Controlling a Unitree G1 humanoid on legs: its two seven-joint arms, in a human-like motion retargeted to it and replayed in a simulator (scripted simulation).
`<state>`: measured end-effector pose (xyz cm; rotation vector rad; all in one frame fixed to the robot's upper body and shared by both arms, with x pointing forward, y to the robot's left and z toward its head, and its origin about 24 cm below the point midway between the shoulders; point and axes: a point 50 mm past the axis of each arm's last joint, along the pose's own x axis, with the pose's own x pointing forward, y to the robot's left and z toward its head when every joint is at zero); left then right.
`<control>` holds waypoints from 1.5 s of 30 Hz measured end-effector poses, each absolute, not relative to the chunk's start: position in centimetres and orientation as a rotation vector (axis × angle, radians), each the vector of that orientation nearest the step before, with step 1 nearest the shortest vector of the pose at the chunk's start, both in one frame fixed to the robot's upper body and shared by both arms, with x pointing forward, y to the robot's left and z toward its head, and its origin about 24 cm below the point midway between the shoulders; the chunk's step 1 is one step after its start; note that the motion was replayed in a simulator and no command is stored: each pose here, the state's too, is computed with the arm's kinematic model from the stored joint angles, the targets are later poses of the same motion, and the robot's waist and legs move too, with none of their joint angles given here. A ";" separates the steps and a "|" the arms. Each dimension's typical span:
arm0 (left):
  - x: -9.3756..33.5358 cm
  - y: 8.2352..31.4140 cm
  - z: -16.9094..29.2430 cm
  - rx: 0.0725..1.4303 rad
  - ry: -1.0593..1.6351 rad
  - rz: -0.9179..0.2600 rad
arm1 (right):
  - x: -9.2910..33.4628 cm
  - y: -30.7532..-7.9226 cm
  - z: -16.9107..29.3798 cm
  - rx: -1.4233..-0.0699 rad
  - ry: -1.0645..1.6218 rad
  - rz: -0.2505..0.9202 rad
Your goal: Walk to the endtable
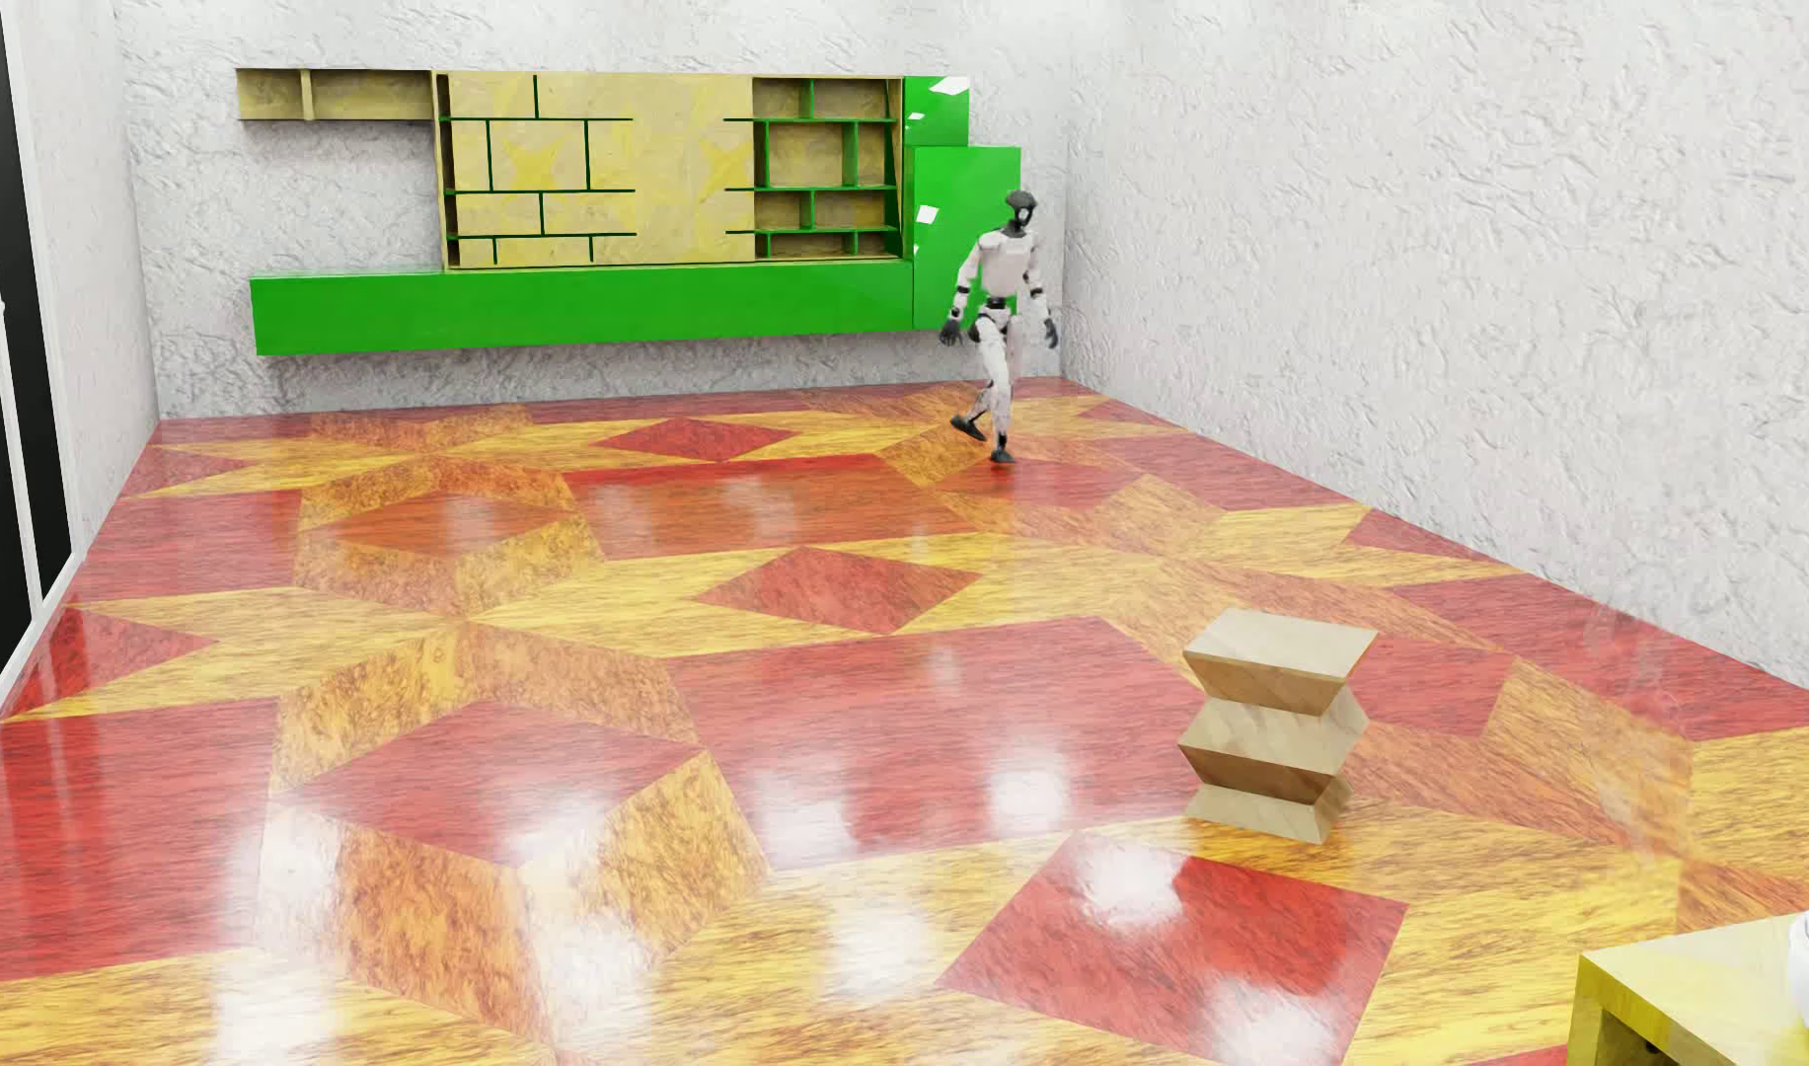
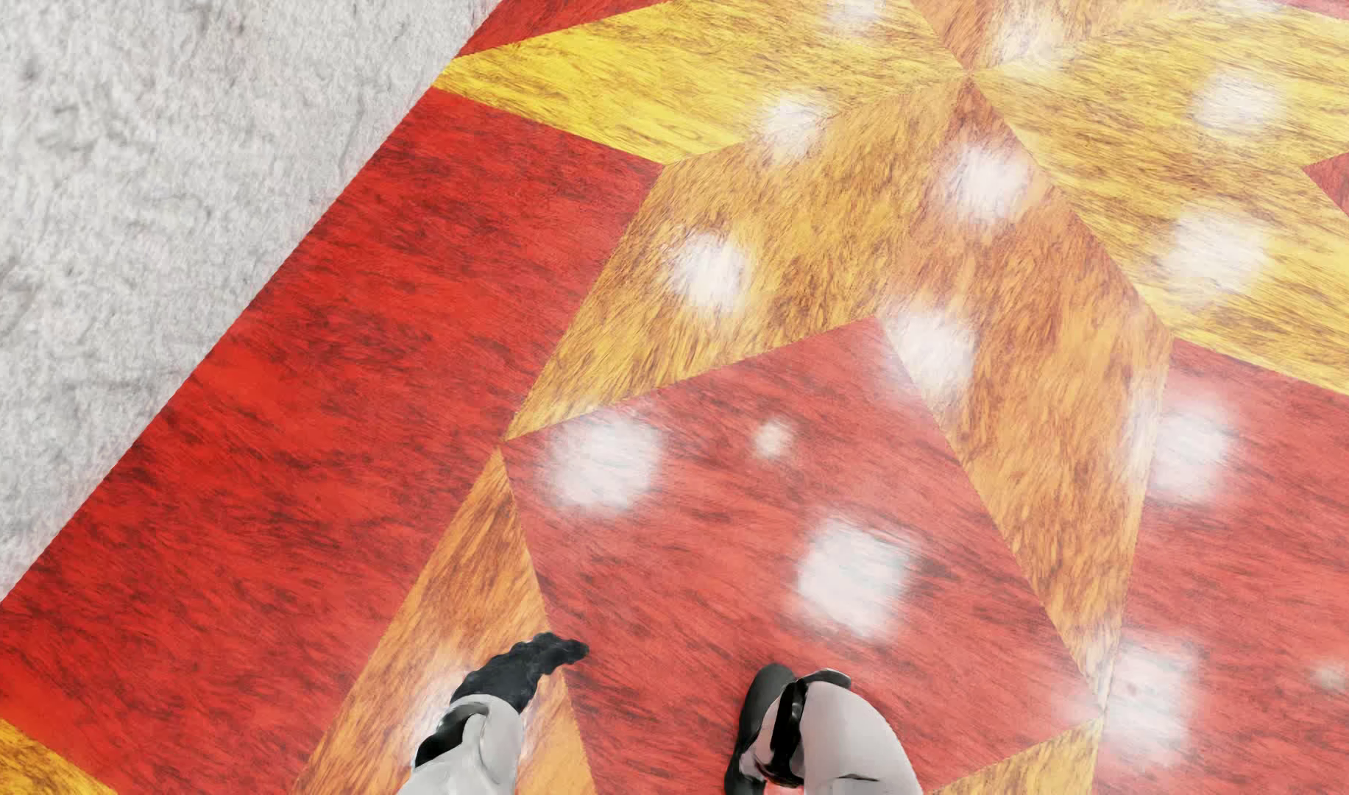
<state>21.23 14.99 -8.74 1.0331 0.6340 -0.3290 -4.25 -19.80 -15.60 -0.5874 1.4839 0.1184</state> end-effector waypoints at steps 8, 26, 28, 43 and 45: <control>2.7 21.5 -16.1 0.854 1.455 -0.442 | 12.2 -20.4 -13.5 -0.929 0.949 0.264; 27.7 17.4 -2.8 1.165 0.373 -0.203 | -1.0 -24.4 -14.3 -0.636 1.360 -0.145; 28.5 18.0 -1.1 1.060 0.314 -0.059 | -4.7 -22.8 -14.0 -0.557 1.415 -0.194; -3.0 19.5 -15.5 0.653 1.561 -0.087 | 24.2 -12.0 0.1 -0.845 -0.042 0.478; -1.2 18.5 -16.3 0.677 1.553 -0.364 | 20.4 -15.2 -3.1 -0.862 0.205 0.440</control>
